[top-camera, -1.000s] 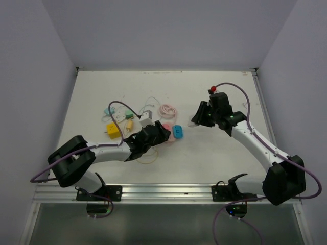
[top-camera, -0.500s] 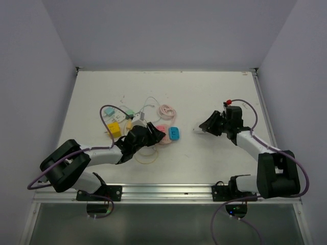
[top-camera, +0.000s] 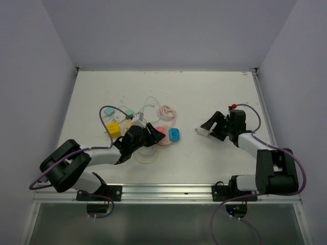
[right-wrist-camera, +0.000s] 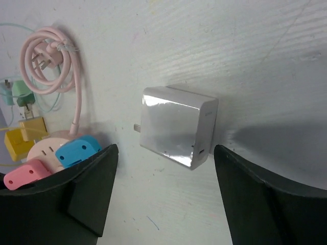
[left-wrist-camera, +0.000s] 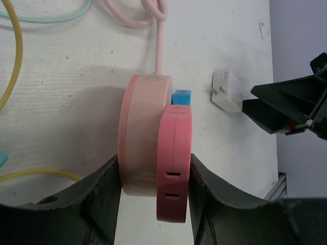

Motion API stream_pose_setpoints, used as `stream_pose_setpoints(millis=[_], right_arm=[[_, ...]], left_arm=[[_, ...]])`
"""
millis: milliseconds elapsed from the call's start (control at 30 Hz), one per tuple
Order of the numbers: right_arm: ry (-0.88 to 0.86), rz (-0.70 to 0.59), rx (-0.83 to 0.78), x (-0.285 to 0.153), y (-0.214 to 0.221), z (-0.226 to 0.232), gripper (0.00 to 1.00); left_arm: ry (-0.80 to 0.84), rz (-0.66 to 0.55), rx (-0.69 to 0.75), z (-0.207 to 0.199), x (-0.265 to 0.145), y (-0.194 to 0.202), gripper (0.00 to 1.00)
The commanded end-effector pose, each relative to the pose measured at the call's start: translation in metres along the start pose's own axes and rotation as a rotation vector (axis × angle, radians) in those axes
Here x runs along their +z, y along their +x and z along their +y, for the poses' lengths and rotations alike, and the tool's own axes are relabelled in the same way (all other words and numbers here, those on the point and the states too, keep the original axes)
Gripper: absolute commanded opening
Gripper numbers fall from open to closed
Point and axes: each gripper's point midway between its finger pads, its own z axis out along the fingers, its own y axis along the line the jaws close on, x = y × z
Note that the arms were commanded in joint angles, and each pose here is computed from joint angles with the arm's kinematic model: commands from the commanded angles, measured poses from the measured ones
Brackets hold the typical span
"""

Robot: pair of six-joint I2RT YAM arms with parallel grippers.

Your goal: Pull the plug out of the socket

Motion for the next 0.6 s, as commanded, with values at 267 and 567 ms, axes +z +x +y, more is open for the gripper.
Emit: stream_pose_setpoints(millis=[267, 567], right_arm=[[0.021, -0.163, -0.16, -0.054, -0.033, 0.024, 0.96], [-0.252, -0.019, -0.225, -0.048, 0.012, 0.086, 0.99]], left_arm=[[0.037, 0.042, 0.059, 0.0, -0.001, 0.01, 0.0], [0.098, 0.037, 0.053, -0.018, -0.007, 0.003, 0.0]])
